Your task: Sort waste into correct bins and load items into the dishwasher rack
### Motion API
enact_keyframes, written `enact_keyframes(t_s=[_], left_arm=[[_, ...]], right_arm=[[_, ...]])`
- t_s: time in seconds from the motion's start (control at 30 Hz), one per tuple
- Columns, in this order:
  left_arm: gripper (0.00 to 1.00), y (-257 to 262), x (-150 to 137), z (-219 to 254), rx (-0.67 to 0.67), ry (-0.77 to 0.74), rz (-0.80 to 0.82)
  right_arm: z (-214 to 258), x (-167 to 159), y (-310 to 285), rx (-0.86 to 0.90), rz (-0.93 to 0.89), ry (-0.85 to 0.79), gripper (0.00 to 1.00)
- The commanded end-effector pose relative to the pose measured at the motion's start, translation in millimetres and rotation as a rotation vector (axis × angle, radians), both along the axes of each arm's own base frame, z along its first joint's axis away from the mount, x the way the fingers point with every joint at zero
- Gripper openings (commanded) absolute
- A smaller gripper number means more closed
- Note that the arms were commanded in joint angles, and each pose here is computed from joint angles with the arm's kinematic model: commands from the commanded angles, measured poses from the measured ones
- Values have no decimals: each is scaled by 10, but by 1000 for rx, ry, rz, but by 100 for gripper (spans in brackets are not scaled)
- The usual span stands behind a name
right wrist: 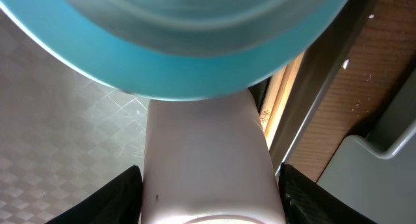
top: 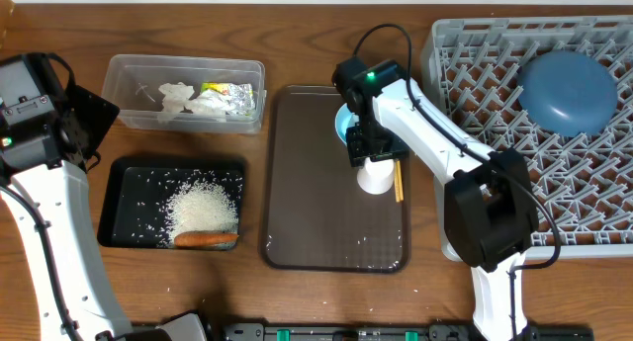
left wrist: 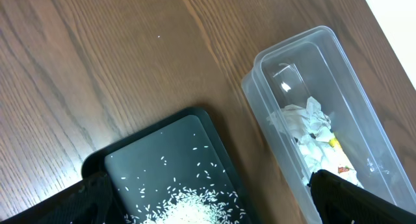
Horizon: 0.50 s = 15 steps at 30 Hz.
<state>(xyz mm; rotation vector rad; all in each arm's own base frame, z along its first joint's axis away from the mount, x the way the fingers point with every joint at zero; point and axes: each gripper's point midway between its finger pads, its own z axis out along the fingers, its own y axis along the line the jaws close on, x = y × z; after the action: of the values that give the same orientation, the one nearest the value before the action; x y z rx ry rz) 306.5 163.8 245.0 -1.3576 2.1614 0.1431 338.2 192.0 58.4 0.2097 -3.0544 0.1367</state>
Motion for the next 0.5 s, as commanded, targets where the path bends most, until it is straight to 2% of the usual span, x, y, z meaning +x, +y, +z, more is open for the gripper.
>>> enact_keyframes(t_s=[0.0,0.2,0.47], left_arm=[[100,37,-3,22,10,1,12],[100,37,-3,22,10,1,12],[100,37,-4,20,10,1,12]], right_arm=[[57,27,-67,-16,1,-19,61],[352,112,-122,19,-5,-98,62],[1443,290,-456,268,-24,-335,66]])
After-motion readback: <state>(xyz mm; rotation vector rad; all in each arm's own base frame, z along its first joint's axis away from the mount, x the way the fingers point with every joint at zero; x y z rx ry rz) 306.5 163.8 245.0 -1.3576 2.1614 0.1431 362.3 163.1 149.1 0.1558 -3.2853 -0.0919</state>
